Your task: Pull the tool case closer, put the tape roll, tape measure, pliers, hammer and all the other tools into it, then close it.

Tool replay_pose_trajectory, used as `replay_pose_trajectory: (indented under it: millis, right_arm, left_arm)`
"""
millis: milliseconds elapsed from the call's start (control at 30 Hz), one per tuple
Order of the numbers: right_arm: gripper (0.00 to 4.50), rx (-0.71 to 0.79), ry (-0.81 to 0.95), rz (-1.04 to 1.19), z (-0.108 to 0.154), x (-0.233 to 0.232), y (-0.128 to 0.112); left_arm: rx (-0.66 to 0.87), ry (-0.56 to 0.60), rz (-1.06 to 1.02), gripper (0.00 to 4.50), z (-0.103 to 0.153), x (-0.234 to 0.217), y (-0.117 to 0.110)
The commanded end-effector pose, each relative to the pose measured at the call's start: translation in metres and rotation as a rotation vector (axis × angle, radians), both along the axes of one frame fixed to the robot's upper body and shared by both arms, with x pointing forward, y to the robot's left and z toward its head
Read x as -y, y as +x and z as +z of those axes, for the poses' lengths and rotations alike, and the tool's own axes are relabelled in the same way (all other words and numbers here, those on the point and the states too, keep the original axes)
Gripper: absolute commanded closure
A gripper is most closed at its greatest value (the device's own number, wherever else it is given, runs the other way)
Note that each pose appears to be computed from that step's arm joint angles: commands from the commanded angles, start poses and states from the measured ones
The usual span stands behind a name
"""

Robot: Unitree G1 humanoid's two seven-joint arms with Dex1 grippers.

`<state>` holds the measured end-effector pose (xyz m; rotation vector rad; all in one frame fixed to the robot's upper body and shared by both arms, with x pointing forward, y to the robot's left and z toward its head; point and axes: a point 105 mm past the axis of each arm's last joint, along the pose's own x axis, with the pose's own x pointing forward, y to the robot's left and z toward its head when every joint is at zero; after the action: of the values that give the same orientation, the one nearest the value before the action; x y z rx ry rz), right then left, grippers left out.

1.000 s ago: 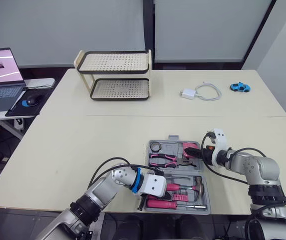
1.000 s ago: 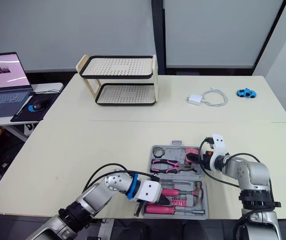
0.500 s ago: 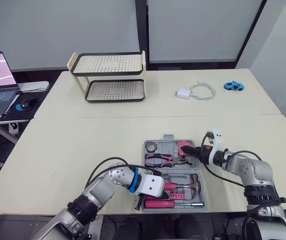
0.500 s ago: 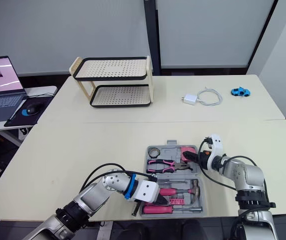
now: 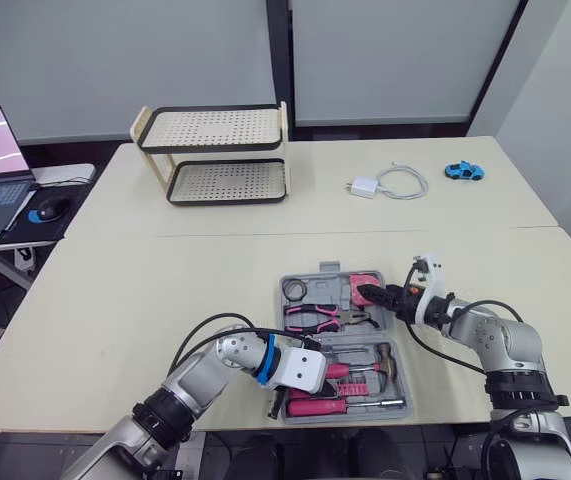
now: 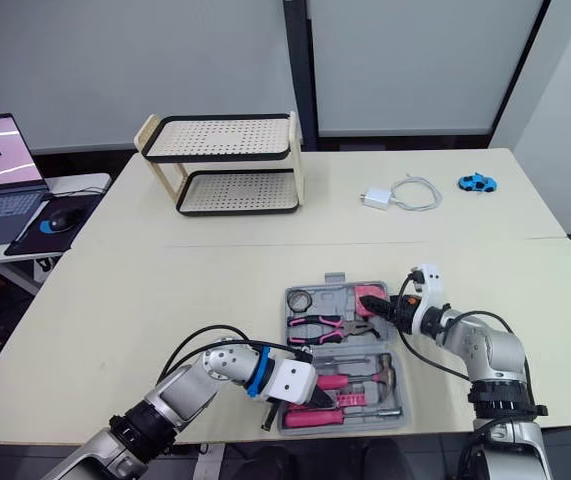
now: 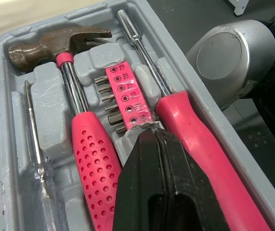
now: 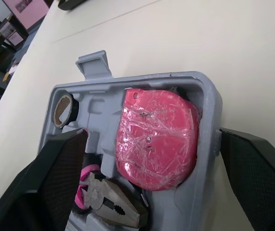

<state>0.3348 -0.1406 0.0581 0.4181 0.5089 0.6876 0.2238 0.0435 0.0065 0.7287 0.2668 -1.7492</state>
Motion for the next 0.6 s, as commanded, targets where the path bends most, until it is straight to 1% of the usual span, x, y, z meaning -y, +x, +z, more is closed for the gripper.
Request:
replay_pose_trajectory:
  millis: [33, 367, 600]
  right_arm:
    - [0.01, 0.13, 0.077, 0.11, 0.033, -0.023, -0.001]
    - [0.01, 0.206, 0.052, 0.178, 0.044, -0.03, -0.009]
    - [0.01, 0.267, -0.026, 0.267, 0.048, -0.032, -0.025]
  left_arm:
    - [-0.1, 0.228, 0.072, 4.5, -0.046, -0.042, -0.01]
    - [-0.105, 0.231, 0.066, 4.5, -0.046, -0.043, -0.012]
    - [-0.101, 0.22, 0.075, 4.5, -0.044, -0.042, -0.012]
